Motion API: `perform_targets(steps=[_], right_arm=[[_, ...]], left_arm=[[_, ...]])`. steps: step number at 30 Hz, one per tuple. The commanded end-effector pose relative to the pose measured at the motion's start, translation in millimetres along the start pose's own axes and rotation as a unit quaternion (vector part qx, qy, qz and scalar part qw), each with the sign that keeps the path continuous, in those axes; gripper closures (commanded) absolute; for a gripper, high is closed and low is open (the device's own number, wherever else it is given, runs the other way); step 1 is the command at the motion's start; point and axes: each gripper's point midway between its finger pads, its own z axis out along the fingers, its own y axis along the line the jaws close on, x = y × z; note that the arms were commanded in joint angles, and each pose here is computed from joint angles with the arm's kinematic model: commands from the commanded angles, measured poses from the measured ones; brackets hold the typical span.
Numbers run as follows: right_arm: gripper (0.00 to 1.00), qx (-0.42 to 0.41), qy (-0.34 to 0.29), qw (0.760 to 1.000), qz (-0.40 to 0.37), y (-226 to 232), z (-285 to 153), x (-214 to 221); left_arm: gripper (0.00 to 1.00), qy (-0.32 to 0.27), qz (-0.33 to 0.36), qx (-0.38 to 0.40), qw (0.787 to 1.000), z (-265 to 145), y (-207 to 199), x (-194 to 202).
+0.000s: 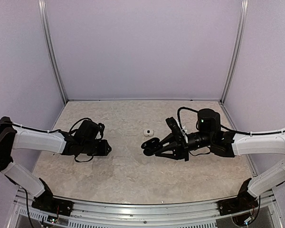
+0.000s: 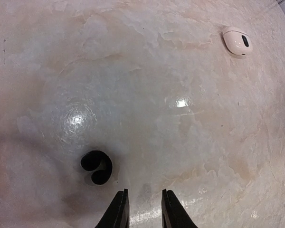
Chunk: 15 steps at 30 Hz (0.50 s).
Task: Insert the wireless bluetooth earbuds into the charging case
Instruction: Move the right earbud to the center of the board.
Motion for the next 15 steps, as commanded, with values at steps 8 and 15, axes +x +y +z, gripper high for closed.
perform_targets(steps=[8, 15], right_arm=[[1.00, 0.003, 0.006, 1.000, 0.005, -2.8, 1.8, 3.8], [1.00, 0.006, 0.007, 1.000, 0.006, -3.8, 1.8, 3.3]], left_arm=[[0.67, 0.007, 0.018, -0.022, 1.000, 15.5, 29.3, -36.9], [0.61, 0.012, 0.022, 0.040, 0.999, 26.7, 11.6, -43.0]])
